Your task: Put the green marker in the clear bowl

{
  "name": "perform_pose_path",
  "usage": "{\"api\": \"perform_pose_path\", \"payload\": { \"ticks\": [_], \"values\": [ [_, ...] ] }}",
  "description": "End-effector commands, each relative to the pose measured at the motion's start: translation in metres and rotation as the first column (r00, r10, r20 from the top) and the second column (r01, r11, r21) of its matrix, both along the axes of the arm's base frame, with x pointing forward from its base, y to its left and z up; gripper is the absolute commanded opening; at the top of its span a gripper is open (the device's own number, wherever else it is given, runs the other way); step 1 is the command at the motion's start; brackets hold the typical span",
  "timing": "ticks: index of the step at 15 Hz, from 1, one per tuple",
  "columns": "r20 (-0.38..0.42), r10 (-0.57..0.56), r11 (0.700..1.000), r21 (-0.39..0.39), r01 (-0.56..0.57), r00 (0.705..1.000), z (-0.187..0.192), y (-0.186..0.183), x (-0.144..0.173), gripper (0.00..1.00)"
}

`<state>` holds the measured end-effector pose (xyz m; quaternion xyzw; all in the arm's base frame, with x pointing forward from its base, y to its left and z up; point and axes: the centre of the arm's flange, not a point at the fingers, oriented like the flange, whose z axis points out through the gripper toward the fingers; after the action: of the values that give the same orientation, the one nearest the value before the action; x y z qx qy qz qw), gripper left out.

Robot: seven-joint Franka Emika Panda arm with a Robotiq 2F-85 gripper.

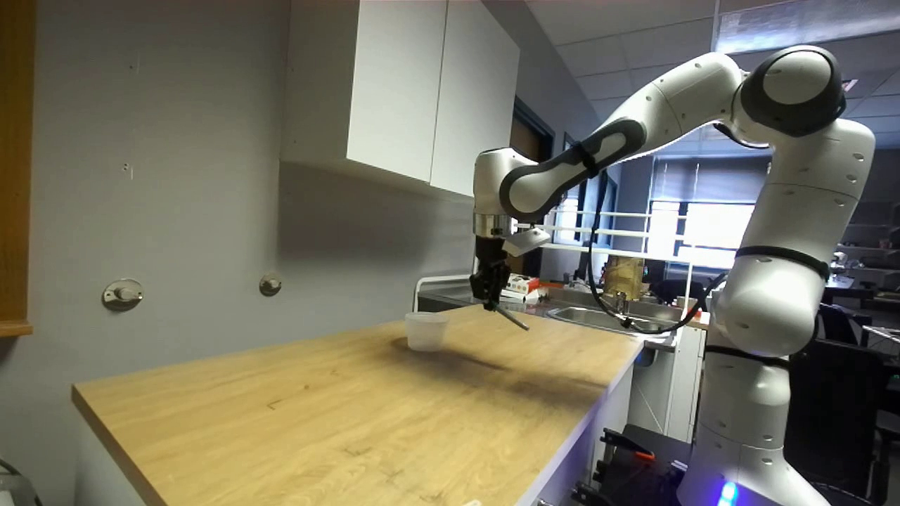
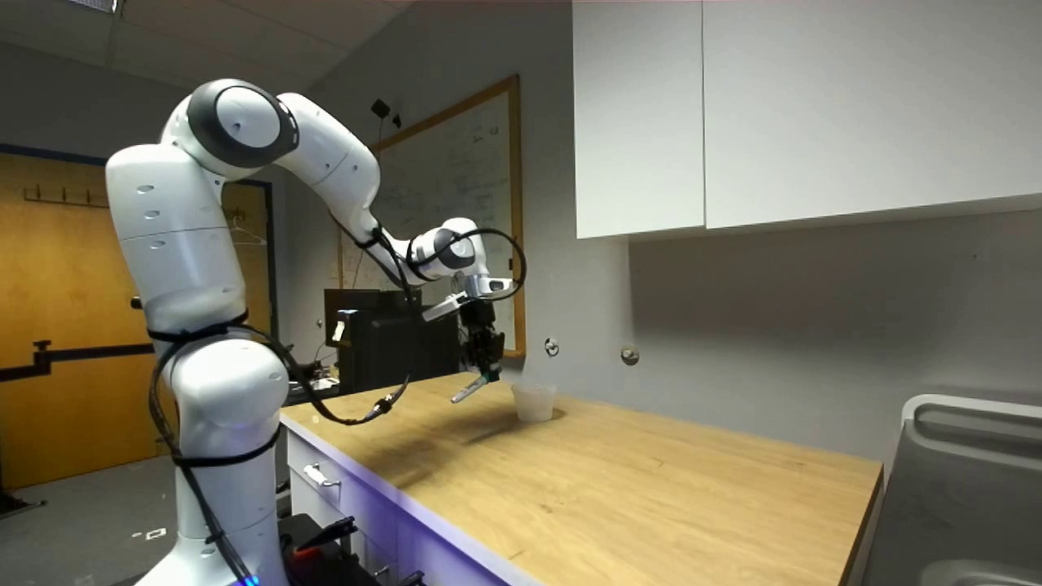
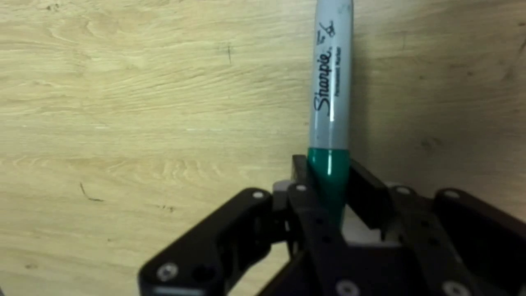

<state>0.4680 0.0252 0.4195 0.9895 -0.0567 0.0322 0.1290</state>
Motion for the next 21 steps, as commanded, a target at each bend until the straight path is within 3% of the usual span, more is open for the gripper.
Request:
{"api": "perform_pose_path", "payload": {
  "ticks": [1,6,10,15,21],
  "values": [
    [0.078,-0.029,0.998,-0.056,0.034,0.997,0.037,0.01,0.025,0.12],
    [0.173,-0.01,0.996,-0.09,0.026,0.985,0.081,0.033,0.068,0.12],
    [0.226,0.041,0.999,-0.034,-0.034,0.973,0.097,0.042,0.109,0.12],
    [0.241,0.103,0.994,0.0,-0.106,0.965,0.08,0.05,0.162,0.11],
    [0.194,0.143,0.989,0.014,-0.148,0.97,0.043,0.048,0.204,0.11]
  ]
}}
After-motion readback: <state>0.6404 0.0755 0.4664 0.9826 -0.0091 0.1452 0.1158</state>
